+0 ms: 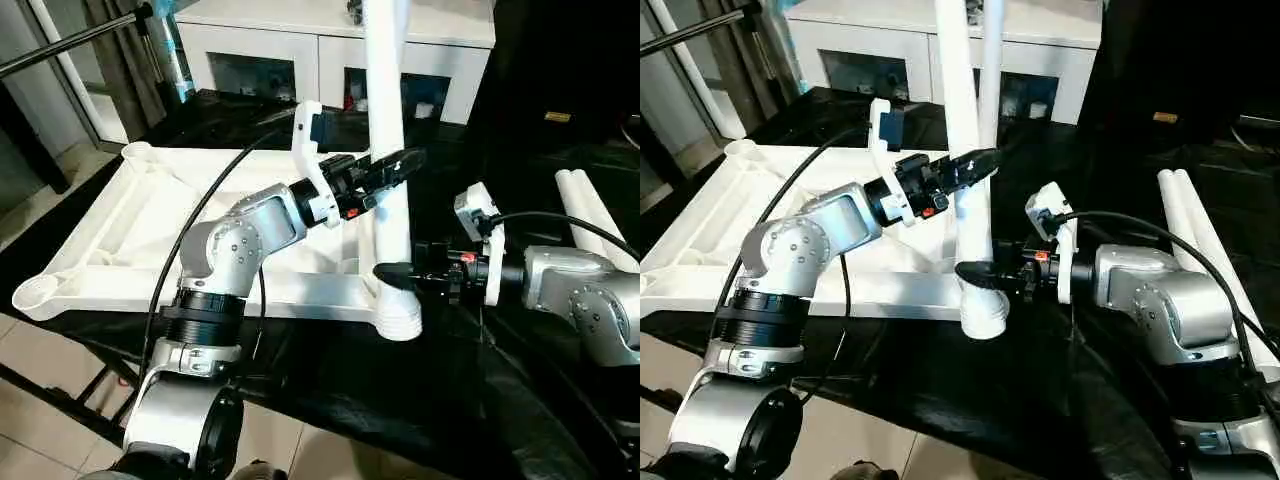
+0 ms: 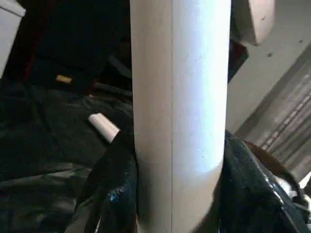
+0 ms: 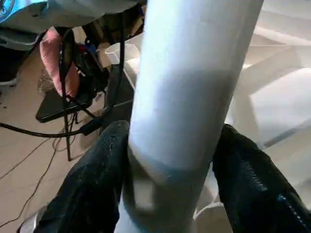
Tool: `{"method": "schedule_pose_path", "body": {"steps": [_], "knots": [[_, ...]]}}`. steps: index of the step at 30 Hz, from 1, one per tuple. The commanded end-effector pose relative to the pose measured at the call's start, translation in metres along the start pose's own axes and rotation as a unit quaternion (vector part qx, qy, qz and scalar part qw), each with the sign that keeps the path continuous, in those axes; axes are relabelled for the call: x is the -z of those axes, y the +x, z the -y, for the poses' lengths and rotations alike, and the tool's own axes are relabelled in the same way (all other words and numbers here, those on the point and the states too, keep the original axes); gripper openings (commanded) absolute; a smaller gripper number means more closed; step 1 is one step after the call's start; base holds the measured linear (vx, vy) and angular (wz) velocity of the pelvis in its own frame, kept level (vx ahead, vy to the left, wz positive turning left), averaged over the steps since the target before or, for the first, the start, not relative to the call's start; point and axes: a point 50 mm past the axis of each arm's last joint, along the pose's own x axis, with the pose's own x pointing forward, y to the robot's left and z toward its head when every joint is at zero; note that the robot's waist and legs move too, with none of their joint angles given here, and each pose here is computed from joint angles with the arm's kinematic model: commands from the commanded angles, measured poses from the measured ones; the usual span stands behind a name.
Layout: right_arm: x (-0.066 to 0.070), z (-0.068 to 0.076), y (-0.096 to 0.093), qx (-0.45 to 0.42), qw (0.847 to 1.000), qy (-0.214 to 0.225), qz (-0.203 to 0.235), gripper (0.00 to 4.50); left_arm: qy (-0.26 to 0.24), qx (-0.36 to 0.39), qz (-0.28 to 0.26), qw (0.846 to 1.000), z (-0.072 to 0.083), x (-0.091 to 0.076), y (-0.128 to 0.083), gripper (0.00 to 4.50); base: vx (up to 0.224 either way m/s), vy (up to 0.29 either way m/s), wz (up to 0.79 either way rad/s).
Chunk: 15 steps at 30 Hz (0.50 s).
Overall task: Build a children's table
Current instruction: Pick table leg
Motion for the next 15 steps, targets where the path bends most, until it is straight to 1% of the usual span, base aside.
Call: {"method": "schedule_pose_path", "body": {"steps": [1, 5, 7, 12, 13, 14, 15], "knots": [[0.0095, 0.0012, 0.0042, 0.0, 1.0, 0.018, -0.021, 2.42, 0.02, 0.017, 0.007, 1.0, 0.0074, -0.0092, 0.004, 1.79, 0.0, 0.0, 0.0], [0.0082, 0.0004, 0.0072, -0.009, 0.999, 0.034, -0.004, 2.29, 0.017, 0.026, 0.005, 0.999, 0.0087, -0.0095, 0.0047, 1.79, 0.0, 0.0, 0.0], [0.0065, -0.0009, 0.0087, -0.014, 0.999, 0.036, 0.006, 2.04, 0.017, 0.03, 0.004, 0.999, 0.0094, -0.0101, 0.0047, 1.79, 0.0, 0.0, 0.0], [0.0054, 0.0, 0.0096, -0.005, 0.999, 0.034, 0.014, 1.92, 0.021, 0.022, 0.006, 1.0, 0.0089, -0.0117, 0.0038, 1.79, 0.0, 0.0, 0.0], [0.0053, 0.0004, 0.0097, -0.003, 0.999, 0.033, 0.015, 1.91, 0.021, 0.017, 0.006, 1.0, 0.0082, -0.0117, 0.0039, 2.14, 0.0, 0.0, 0.0], [0.0052, 0.0012, 0.0098, 0.003, 0.999, 0.032, 0.018, 1.91, 0.02, 0.009, 0.007, 1.0, 0.0073, -0.0119, 0.0041, 2.35, 0.0, 0.0, 0.0], [0.0052, 0.0014, 0.0099, 0.005, 0.999, 0.032, 0.019, 1.91, 0.02, 0.008, 0.008, 1.0, 0.0072, -0.012, 0.0042, 2.35, 0.0, 0.0, 0.0]]}}
